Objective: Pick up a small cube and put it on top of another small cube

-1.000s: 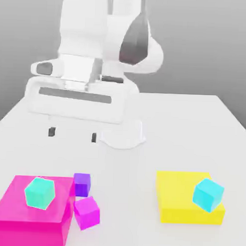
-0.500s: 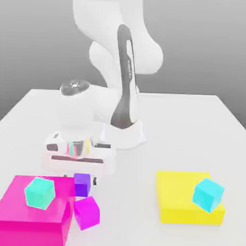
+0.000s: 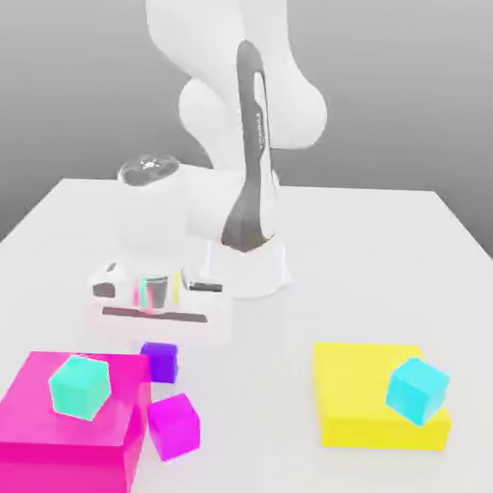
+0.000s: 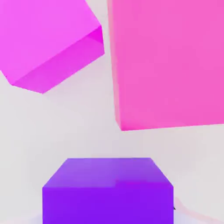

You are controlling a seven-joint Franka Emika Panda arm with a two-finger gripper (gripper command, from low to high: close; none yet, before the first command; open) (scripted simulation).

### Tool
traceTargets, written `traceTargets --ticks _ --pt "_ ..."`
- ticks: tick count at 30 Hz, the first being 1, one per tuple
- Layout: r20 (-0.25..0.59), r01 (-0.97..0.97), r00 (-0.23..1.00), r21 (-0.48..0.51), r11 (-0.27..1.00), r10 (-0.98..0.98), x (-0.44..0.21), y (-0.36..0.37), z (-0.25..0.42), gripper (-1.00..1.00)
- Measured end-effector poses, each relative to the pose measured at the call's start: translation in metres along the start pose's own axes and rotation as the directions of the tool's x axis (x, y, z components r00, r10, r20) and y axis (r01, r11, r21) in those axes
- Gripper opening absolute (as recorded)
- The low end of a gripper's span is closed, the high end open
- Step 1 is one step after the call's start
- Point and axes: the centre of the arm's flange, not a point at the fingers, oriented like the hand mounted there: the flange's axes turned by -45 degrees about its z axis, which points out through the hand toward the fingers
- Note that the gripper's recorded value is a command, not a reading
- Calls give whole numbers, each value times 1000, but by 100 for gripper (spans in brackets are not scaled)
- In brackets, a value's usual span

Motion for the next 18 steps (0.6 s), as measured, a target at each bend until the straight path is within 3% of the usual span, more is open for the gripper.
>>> traceTargets --ticks 4,12,18 --pt "3 1 1000 3 1000 -1 -4 0 -20 -100" --pt "28 -290 957 86 953 288 -45 82 -10 -100" --pt "26 -448 893 122 886 448 -35 143 -31 -100"
